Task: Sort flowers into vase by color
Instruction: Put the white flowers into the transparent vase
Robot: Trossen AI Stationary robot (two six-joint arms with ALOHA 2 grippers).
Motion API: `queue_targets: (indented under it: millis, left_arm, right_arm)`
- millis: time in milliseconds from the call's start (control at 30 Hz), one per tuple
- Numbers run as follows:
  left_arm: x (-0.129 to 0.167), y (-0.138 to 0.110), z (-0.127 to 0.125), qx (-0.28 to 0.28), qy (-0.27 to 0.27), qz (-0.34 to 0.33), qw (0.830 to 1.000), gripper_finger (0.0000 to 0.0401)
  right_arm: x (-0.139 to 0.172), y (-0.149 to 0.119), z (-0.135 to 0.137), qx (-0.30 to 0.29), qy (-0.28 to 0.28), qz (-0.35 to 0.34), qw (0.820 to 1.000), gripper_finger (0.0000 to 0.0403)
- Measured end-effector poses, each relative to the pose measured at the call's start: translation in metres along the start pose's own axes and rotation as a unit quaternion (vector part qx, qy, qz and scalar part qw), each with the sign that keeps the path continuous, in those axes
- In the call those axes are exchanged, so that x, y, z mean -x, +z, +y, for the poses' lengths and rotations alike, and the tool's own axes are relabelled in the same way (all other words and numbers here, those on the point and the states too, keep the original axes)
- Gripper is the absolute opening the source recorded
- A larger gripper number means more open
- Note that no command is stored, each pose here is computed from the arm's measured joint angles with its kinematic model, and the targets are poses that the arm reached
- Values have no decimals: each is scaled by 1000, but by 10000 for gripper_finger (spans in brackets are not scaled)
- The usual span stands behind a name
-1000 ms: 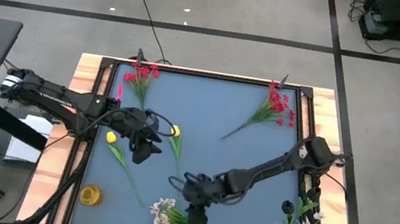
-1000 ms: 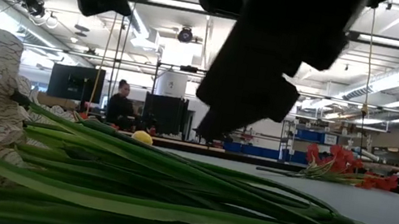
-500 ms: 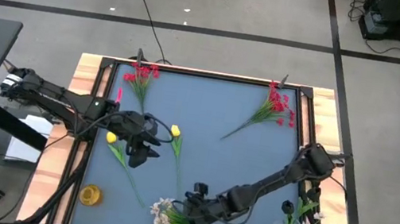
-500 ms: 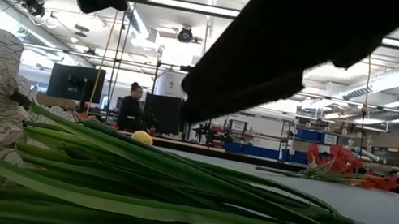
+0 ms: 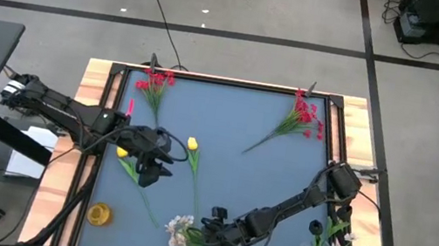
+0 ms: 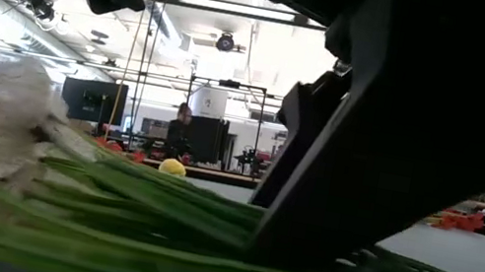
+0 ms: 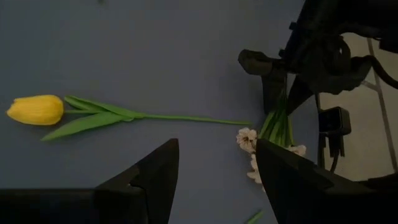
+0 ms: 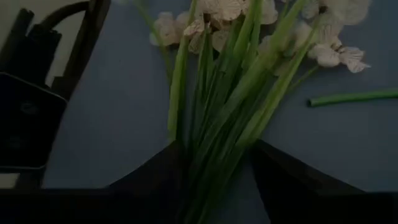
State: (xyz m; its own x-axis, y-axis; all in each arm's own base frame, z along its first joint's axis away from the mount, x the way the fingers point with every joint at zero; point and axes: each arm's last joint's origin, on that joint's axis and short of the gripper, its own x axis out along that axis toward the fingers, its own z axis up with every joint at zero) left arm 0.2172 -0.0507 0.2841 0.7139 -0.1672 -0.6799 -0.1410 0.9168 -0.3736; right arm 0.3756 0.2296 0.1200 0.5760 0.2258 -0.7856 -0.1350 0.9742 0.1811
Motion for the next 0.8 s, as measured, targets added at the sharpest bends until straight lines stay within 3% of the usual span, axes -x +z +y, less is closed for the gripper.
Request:
queue_targets:
  millis: [100,300,500,800]
  left_arm:
    - [0,0,0,-6,1,-2,1000,220]
    - [0,0,1,-15,1,-1,1000,220]
    - [0,1,0,-15,2,-4,1000,220]
    - [3,10,9,3,20,-38,999,220]
  right_arm:
    - [-3,-1,-2,-4,-6,6,1000,152]
    - [0,3,-9,-10,-3,8,1000,20]
    - [15,17,-13,-34,0,-16,999,29]
    - [72,58,-32,-54,2,-99,994,16]
